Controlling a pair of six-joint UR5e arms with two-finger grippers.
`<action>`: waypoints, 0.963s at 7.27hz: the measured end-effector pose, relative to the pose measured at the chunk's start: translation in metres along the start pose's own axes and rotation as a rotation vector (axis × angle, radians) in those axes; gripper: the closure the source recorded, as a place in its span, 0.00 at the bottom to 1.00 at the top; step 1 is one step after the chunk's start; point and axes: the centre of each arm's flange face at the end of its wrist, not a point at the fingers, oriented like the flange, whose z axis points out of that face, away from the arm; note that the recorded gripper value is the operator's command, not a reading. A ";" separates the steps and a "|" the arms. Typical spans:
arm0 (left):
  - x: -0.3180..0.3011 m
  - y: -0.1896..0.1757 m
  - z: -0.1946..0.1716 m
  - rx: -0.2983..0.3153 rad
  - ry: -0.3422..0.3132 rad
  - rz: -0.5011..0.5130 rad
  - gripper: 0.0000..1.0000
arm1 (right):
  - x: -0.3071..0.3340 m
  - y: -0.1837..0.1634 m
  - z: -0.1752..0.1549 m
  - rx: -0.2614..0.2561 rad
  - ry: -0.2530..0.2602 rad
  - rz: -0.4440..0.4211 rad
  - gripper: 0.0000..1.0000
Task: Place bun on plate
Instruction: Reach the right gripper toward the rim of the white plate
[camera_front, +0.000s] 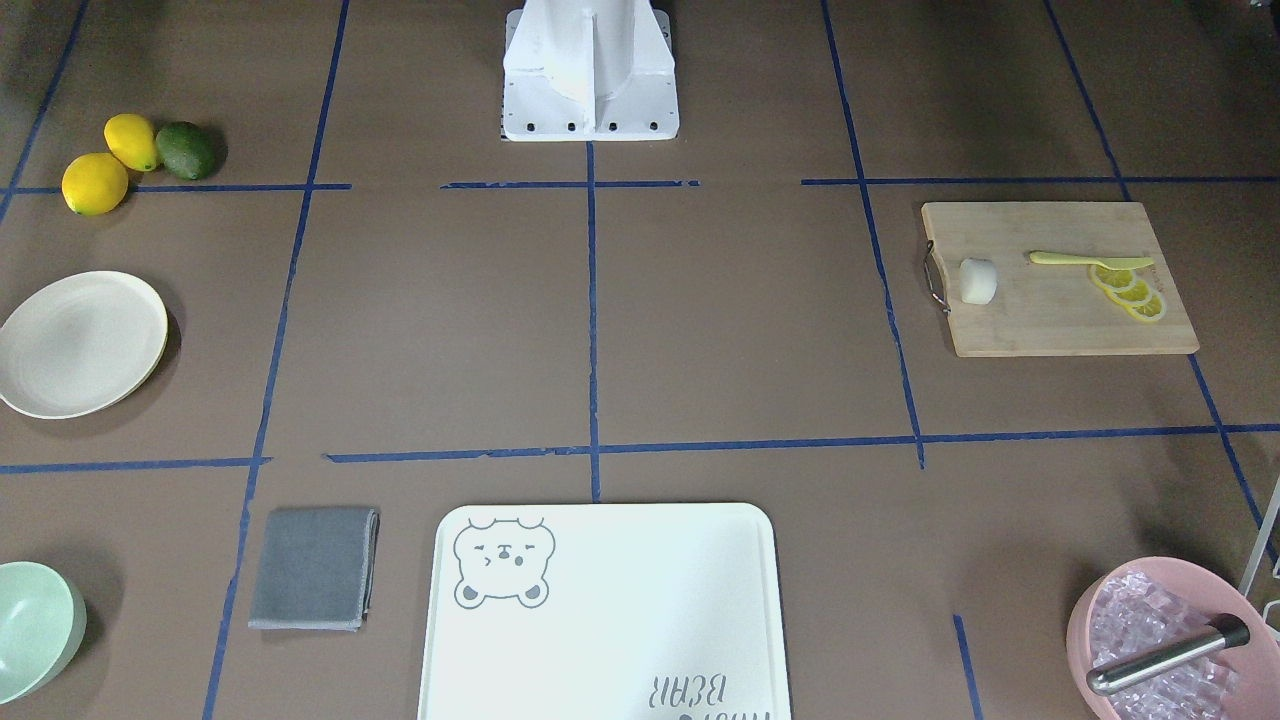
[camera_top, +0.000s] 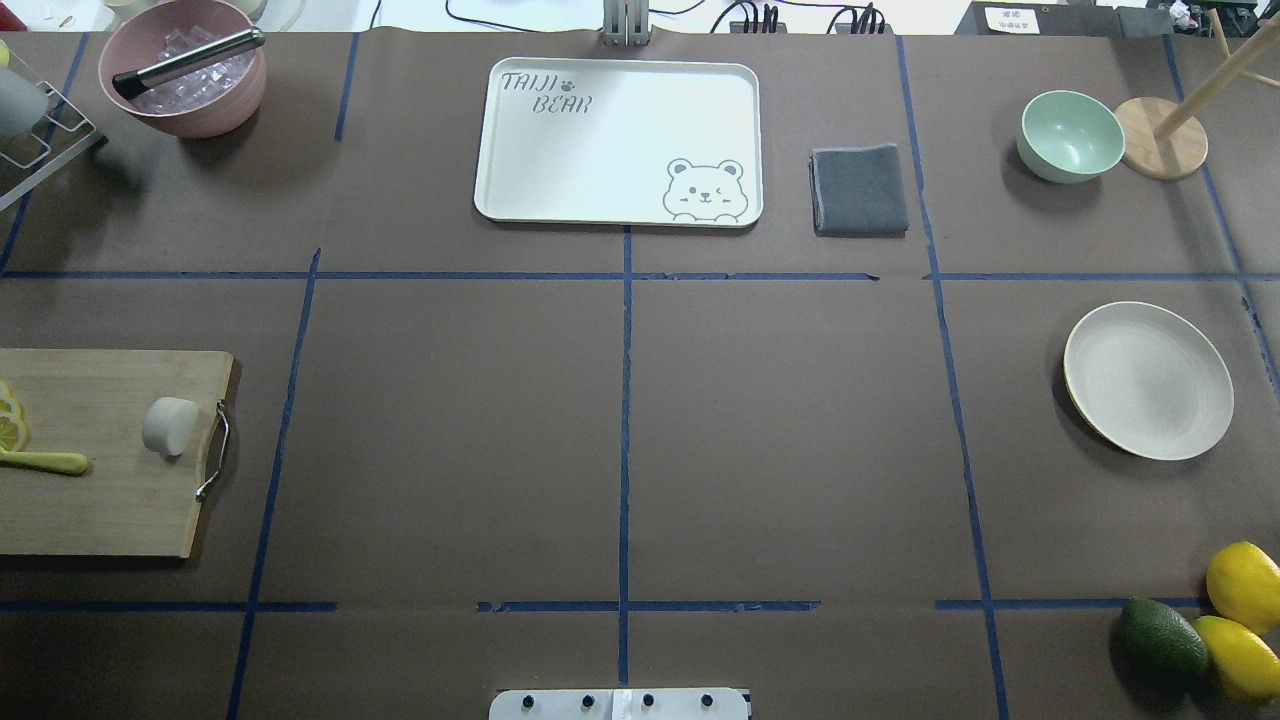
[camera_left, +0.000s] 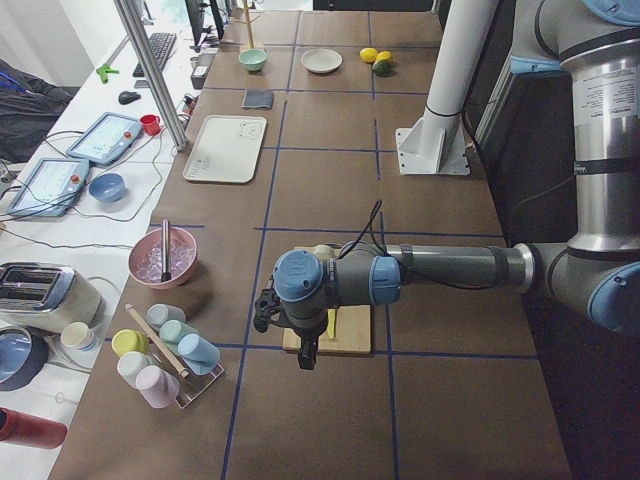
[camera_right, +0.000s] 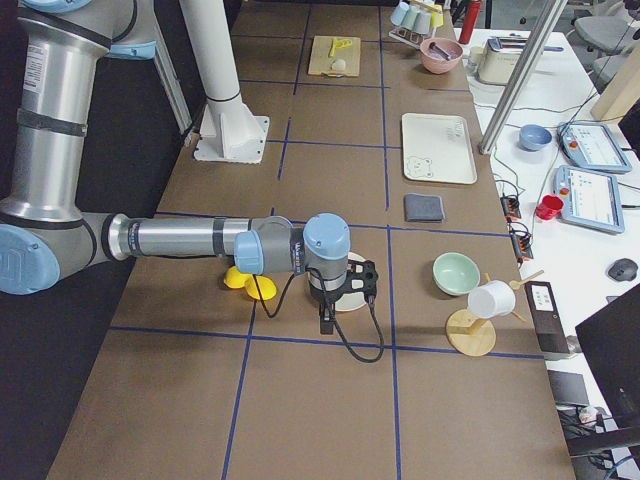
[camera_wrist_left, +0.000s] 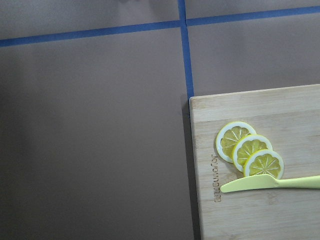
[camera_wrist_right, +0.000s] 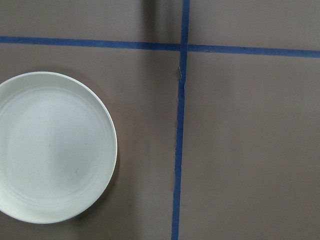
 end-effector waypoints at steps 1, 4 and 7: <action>0.000 0.000 0.000 0.000 0.000 0.001 0.00 | -0.004 -0.005 0.023 0.025 -0.013 0.003 0.00; 0.000 0.000 0.000 0.001 0.000 0.001 0.00 | -0.024 -0.010 0.095 0.058 -0.070 -0.004 0.06; 0.000 0.000 0.000 0.000 0.000 0.000 0.00 | -0.052 -0.015 0.135 0.006 -0.085 -0.057 0.22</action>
